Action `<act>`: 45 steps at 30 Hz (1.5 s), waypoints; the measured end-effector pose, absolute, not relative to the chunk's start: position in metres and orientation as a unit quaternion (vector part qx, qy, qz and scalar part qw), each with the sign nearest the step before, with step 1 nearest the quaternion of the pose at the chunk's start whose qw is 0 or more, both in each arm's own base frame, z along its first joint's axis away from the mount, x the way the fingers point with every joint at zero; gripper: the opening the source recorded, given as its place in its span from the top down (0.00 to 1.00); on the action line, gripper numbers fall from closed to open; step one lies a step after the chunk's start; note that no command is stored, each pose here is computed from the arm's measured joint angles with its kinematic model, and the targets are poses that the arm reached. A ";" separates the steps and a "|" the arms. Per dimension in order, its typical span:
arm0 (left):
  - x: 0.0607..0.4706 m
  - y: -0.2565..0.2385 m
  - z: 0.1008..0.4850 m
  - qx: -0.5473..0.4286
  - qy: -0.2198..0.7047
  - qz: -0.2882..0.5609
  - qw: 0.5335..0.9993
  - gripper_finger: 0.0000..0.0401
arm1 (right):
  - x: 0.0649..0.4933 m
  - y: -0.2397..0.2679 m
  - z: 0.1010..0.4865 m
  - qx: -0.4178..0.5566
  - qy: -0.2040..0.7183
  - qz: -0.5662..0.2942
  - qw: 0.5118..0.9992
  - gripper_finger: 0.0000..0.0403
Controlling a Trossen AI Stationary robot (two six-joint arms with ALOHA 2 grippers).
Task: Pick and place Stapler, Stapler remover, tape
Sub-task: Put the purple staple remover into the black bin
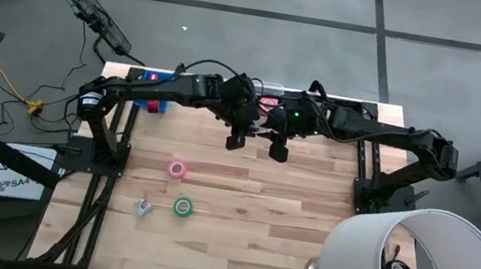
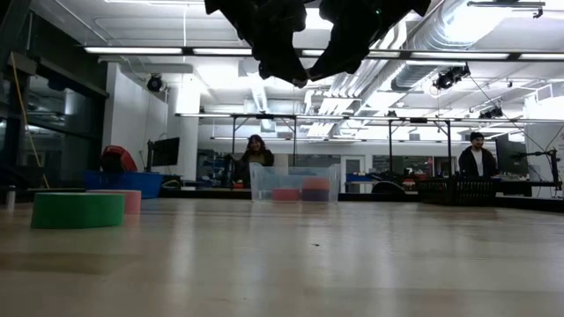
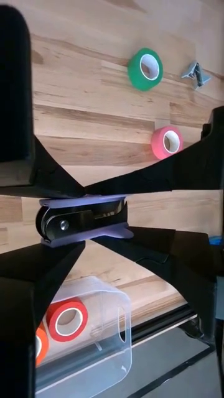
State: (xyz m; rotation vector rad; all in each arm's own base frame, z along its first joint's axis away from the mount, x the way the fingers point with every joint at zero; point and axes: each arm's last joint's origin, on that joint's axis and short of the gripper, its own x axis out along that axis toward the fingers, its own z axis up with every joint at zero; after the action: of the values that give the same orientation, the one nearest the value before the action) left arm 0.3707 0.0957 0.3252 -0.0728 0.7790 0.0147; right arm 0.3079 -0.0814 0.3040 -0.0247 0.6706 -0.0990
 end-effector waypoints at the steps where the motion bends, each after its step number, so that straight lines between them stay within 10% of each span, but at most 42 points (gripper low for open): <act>1: 0.371 0.096 0.325 -0.036 0.380 0.007 0.924 0.74 | 0.308 -0.081 0.304 -0.012 0.329 -0.049 0.943 0.79; 17: 0.364 0.095 0.329 0.000 0.392 0.001 0.920 0.71 | 0.305 -0.087 0.302 0.002 0.343 -0.093 0.935 0.79; 28: 0.350 0.094 0.338 0.021 0.411 0.041 0.910 0.41 | 0.300 -0.092 0.299 0.013 0.364 -0.142 0.921 0.79; 45: 0.298 0.103 0.372 0.058 0.442 0.168 0.879 0.34 | 0.275 -0.112 0.289 0.126 0.364 -0.464 0.798 0.79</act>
State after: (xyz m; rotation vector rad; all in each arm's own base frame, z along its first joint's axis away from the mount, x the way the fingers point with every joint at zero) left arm 0.2980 0.1027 0.3723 0.1202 0.9216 0.3512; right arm 0.2752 -0.1119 0.2891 0.2700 0.7824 -0.9957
